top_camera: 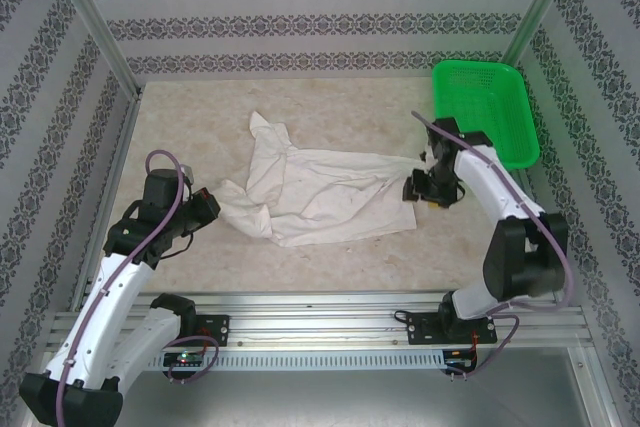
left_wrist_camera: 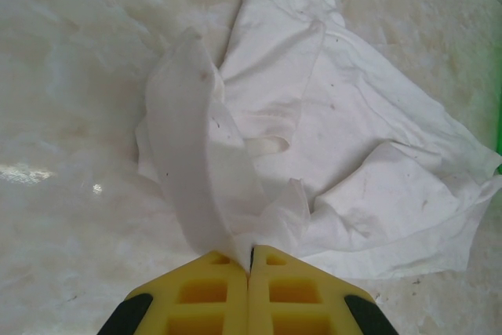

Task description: Fold and stack the t-shirts

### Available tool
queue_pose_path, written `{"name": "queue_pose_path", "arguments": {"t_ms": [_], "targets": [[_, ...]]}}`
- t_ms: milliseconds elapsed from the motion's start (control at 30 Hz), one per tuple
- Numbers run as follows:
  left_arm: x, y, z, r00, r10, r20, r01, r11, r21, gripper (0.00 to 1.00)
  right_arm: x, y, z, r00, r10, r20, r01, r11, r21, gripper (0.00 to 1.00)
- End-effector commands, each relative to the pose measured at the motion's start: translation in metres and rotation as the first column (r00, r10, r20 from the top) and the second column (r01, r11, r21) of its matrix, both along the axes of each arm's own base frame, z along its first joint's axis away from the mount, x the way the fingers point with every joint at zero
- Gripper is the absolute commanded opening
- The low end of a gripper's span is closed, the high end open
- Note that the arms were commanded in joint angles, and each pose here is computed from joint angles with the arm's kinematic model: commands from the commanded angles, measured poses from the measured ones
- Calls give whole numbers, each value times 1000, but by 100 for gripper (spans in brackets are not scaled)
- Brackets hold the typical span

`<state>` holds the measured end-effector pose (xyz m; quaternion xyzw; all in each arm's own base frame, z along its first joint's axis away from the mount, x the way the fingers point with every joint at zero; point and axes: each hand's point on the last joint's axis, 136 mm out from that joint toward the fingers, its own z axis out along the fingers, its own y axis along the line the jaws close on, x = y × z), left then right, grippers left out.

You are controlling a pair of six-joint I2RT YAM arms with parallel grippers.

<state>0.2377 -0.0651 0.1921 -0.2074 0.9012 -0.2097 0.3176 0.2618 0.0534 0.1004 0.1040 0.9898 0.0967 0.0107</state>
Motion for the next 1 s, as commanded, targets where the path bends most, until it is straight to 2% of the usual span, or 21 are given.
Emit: {"name": "queue_pose_path", "arguments": {"t_ms": [0,167,400,733,867,967], "targets": [[6,-3,3,999,-11,33,12,1000,-18,0,-21,10,-30,992,-82,-93,90,991,94,50],[5,-2,1,999,-14,30,15,1000,-16,0,-7,20,-50,986,-126,-107,142,977,158,47],[2,0,3,999,-3,36,3,1000,-11,0,4,14,-78,981,-142,-135,160,978,132,41],[-8,7,4,999,26,43,-26,1000,-1,0,-5,5,-89,980,-132,-151,145,986,83,39],[-6,8,10,998,19,57,-20,1000,15,0,14,1,-91,981,-139,-136,148,987,63,21],[-5,8,14,999,11,53,-12,1000,22,0,23,0,-75,985,-144,-96,150,987,63,9]]}}
